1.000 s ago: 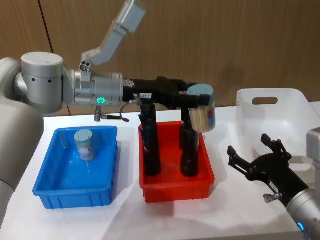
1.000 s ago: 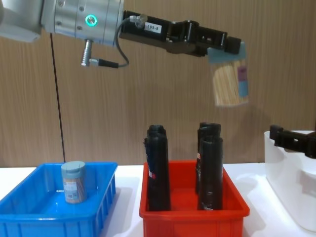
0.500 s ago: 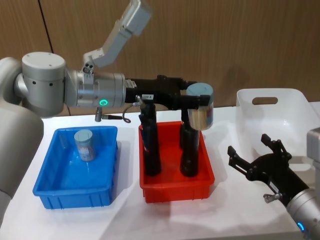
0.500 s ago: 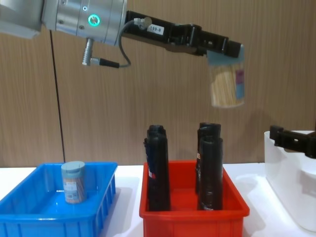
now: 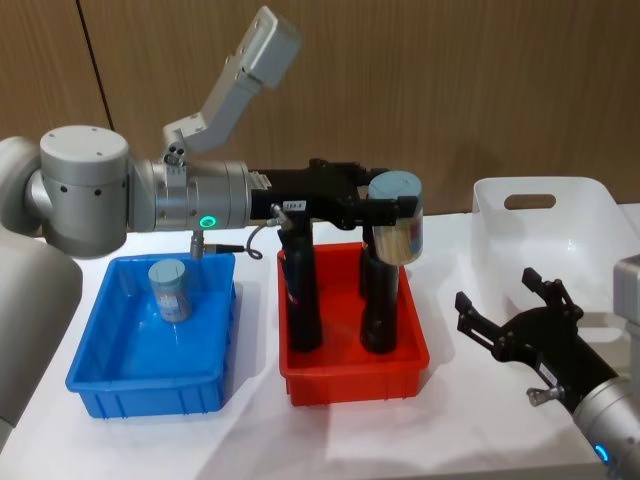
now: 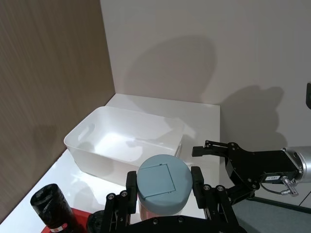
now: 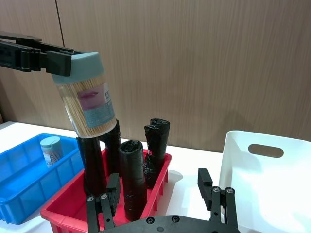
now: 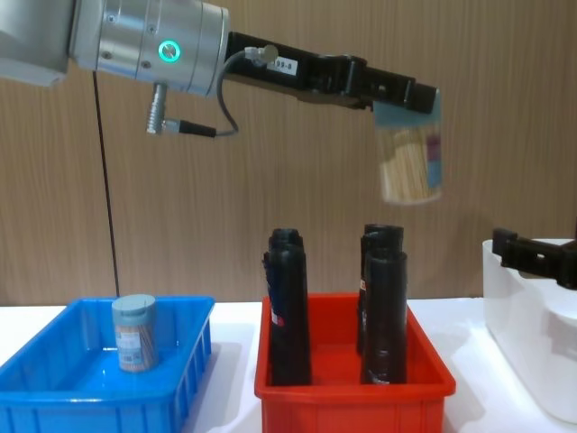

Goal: Pick the cotton swabs from the blue box and place them into the white box.

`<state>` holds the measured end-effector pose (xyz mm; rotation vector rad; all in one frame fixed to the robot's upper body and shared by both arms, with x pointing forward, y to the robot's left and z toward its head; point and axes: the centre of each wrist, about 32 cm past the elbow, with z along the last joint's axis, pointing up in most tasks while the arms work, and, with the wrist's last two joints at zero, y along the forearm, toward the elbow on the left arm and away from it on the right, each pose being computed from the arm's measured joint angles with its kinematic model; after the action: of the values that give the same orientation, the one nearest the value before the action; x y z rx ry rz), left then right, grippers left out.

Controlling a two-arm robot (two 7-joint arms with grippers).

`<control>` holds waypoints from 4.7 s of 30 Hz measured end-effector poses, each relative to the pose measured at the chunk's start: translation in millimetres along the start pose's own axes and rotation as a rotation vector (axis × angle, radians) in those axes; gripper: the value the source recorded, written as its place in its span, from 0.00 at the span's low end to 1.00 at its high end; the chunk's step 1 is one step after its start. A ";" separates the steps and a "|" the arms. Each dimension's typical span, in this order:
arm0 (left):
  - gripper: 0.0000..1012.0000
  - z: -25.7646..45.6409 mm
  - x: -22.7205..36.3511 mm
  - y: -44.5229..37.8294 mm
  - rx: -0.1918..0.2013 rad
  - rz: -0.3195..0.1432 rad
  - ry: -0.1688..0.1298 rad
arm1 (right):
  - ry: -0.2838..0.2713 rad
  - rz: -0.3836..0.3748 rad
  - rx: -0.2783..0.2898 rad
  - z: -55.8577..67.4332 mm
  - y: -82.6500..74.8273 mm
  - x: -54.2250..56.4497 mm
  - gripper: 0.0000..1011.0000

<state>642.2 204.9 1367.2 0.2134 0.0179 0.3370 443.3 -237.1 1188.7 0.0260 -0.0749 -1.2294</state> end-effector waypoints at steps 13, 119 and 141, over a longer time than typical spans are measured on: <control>0.66 -3.1 -8.0 1.3 -0.003 0.021 0.001 | 0.000 0.000 0.000 0.0 0.0 0.0 0.99; 0.66 -9.3 -23.5 1.7 -0.013 0.055 -0.004 | -0.032 0.278 -0.016 27.0 51.6 2.6 0.99; 0.66 -9.3 -23.5 1.7 -0.013 0.055 -0.004 | -0.049 0.285 0.013 36.0 75.1 4.5 0.99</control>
<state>619.0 200.6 1358.1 0.2022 0.0057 0.3916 512.9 -215.5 1229.3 -0.0041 -0.1250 -0.9443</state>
